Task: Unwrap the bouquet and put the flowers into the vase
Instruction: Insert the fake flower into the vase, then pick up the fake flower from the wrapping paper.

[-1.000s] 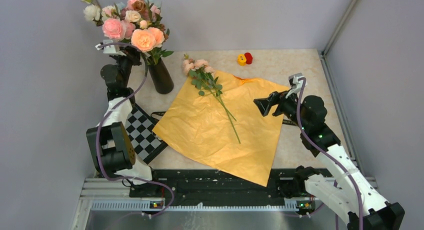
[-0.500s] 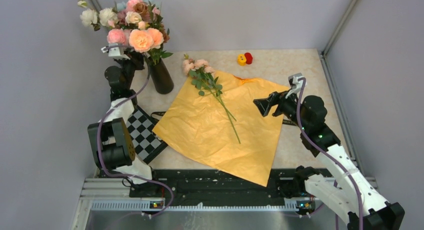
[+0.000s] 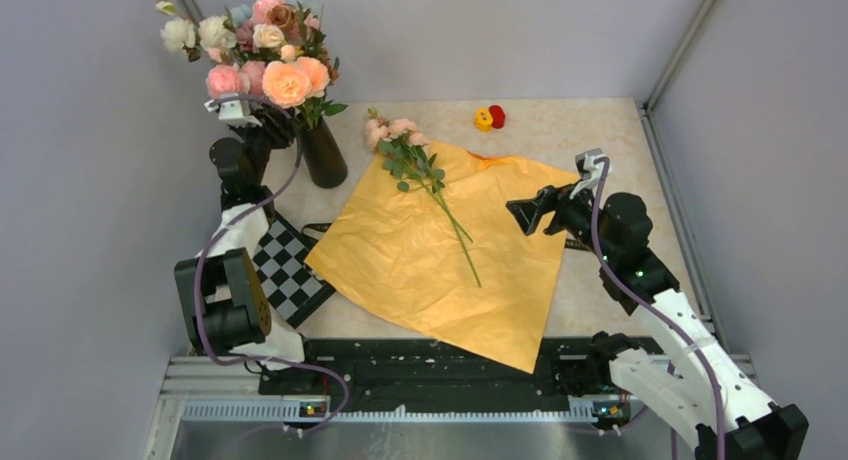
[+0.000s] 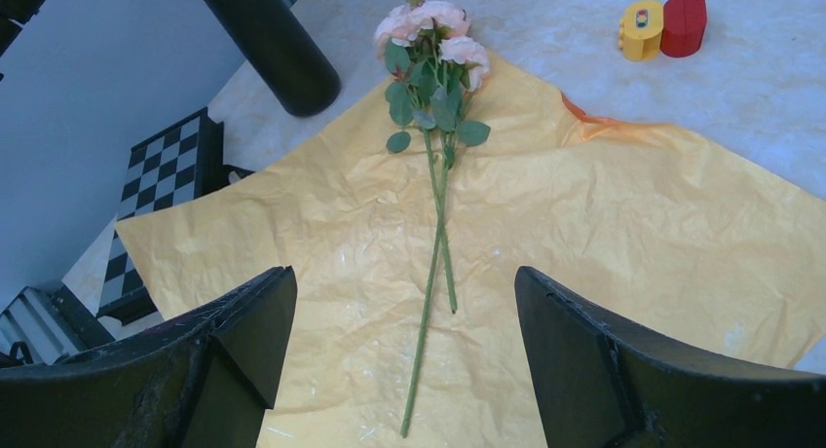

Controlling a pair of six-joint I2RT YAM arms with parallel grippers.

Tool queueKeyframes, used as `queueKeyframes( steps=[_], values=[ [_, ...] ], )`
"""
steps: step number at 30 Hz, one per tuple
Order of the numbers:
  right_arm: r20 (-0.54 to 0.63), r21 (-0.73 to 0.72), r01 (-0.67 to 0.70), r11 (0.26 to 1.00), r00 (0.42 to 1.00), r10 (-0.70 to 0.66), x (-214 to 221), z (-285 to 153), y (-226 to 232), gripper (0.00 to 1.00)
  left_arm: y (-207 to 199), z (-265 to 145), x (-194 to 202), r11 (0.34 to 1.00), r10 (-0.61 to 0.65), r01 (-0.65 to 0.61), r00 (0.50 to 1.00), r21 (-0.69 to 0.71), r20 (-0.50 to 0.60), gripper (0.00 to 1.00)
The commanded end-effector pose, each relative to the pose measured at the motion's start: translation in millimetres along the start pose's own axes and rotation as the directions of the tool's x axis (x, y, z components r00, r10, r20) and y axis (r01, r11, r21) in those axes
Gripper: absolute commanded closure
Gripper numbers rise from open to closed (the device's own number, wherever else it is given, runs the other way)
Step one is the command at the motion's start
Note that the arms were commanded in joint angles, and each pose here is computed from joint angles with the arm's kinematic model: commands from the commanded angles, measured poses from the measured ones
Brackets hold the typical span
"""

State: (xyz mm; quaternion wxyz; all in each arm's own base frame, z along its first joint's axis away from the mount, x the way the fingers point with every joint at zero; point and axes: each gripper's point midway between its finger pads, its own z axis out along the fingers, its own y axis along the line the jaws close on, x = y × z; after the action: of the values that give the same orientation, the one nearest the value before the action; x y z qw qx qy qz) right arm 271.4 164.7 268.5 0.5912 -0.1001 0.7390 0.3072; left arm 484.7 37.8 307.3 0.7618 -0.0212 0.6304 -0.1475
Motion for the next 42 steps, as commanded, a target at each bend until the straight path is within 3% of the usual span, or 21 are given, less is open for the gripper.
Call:
queueKeyframes(
  steps=[1,14,17,26,32,38,42],
  values=[
    [0.054,-0.014,0.016,1.000,0.998,-0.015,-14.2,-2.6,2.6,0.16,-11.3,-8.8,-28.5,0.999,0.044,-0.045,0.997,0.007,0.063,0.51],
    [0.047,-0.017,0.025,1.000,0.999,-0.024,-9.1,-3.5,1.7,0.16,-11.2,-40.7,-31.6,0.996,-0.006,0.011,0.998,-0.085,0.059,0.10],
    [-0.005,-0.004,0.005,1.000,1.000,-0.005,4.7,-1.6,-2.5,0.17,-15.7,-55.8,-41.3,0.993,-0.020,0.028,0.997,-0.112,0.072,0.02],
    [-0.157,0.034,-0.022,0.999,0.987,0.027,44.2,13.6,-7.9,0.28,-18.7,-107.0,-42.6,0.940,-0.177,0.133,0.977,-0.314,-0.117,0.01],
    [-0.255,0.116,0.032,0.993,0.967,-0.001,72.4,24.6,-2.4,0.32,-44.8,-136.9,-31.9,0.968,-0.136,0.045,0.920,-0.247,-0.366,0.02],
    [-0.399,0.140,0.033,0.990,0.917,0.026,114.0,35.7,21.9,0.45,-68.9,-137.3,-27.4,0.980,-0.180,0.139,0.930,-0.145,-0.321,0.01],
    [-0.500,0.178,0.054,0.983,0.865,0.043,140.5,39.8,32.1,0.47,-72.0,-143.3,-4.0,0.977,-0.206,0.166,0.900,-0.134,-0.385,0.01]
  ],
)
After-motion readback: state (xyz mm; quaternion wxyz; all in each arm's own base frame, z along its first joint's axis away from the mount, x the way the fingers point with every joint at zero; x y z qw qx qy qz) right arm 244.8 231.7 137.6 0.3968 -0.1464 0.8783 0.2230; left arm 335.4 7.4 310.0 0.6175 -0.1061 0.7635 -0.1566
